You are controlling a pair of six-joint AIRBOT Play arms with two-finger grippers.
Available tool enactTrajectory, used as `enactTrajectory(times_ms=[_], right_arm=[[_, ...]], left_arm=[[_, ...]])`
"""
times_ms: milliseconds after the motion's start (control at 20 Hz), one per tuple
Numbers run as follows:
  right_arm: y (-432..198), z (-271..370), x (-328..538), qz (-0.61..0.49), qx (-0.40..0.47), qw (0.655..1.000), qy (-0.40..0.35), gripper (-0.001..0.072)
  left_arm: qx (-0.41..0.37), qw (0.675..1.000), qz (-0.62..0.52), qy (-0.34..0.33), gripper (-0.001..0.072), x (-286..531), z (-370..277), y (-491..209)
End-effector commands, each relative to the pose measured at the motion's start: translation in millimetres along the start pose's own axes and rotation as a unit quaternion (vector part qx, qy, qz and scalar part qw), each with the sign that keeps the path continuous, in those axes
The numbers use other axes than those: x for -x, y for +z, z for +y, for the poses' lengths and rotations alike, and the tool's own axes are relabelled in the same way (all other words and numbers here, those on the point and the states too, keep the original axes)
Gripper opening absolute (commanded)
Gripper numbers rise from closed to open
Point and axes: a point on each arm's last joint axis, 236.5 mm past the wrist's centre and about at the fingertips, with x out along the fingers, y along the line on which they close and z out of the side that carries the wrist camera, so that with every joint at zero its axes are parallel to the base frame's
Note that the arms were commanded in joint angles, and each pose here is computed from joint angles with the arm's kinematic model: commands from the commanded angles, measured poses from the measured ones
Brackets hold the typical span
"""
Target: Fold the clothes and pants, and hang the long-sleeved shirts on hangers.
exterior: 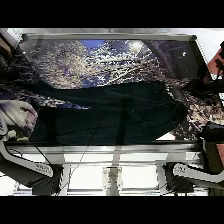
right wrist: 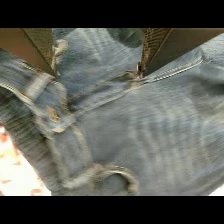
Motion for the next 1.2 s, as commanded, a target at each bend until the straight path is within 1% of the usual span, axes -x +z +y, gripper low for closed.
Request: enactTrajectory(times_ms=[0, 150, 350, 450, 600, 700, 800, 950, 1050, 1150], right_arm=[[2.8, 16.7, -41.3, 0.018, 0.023, 1.0, 0.008, 0.0545], [-0.8, 25.4, -64.1, 0.034, 0.033, 0.999, 0.012, 0.0546], [1.7, 28.2, -75.5, 0.033, 0.035, 0.999, 0.013, 0.0546], [4.7, 27.9, -75.7, 0.027, 0.034, 0.999, 0.012, 0.0546], [6.0, 27.7, -75.8, 0.024, 0.034, 0.999, 0.012, 0.0546], [5.8, 27.7, -75.8, 0.024, 0.035, 0.999, 0.012, 0.0547], [5.8, 27.7, -75.8, 0.024, 0.035, 0.999, 0.012, 0.0547], [5.8, 27.7, -75.8, 0.024, 0.035, 0.999, 0.012, 0.0547], [6.1, 27.6, -75.8, 0.024, 0.036, 0.999, 0.011, 0.0547], [15.8, 26.7, -76.3, 0.003, 0.036, 0.999, 0.008, 0.0547]], left_arm=[[0.052, 0.996, 0.063, 0.041, 0.0035, 14.9, 60.1, -37.0], [0.052, 0.995, 0.076, 0.042, 0.0035, 13.3, 64.1, -43.3], [0.061, 0.997, 0.042, 0.028, 0.0033, 18.7, 52.4, -24.7], [0.08, 0.996, 0.03, 0.009, 0.0034, 32.2, 43.5, -15.7], [0.087, 0.996, 0.001, 0.006, 0.0033, 72.1, 40.5, -2.1], [0.089, 0.996, -0.02, 0.019, 0.0033, 105.9, 48.3, -4.0], [0.095, 0.994, -0.013, 0.043, 0.0033, 138.2, 61.4, -22.2], [0.101, 0.993, -0.03, 0.045, 0.0033, 170.6, 65.4, -30.7], [0.1, 0.994, -0.03, 0.044, 0.0033, 170.5, 63.6, -30.7], [0.099, 0.994, -0.009, 0.044, 0.0033, 152.7, 61.4, -32.5]])
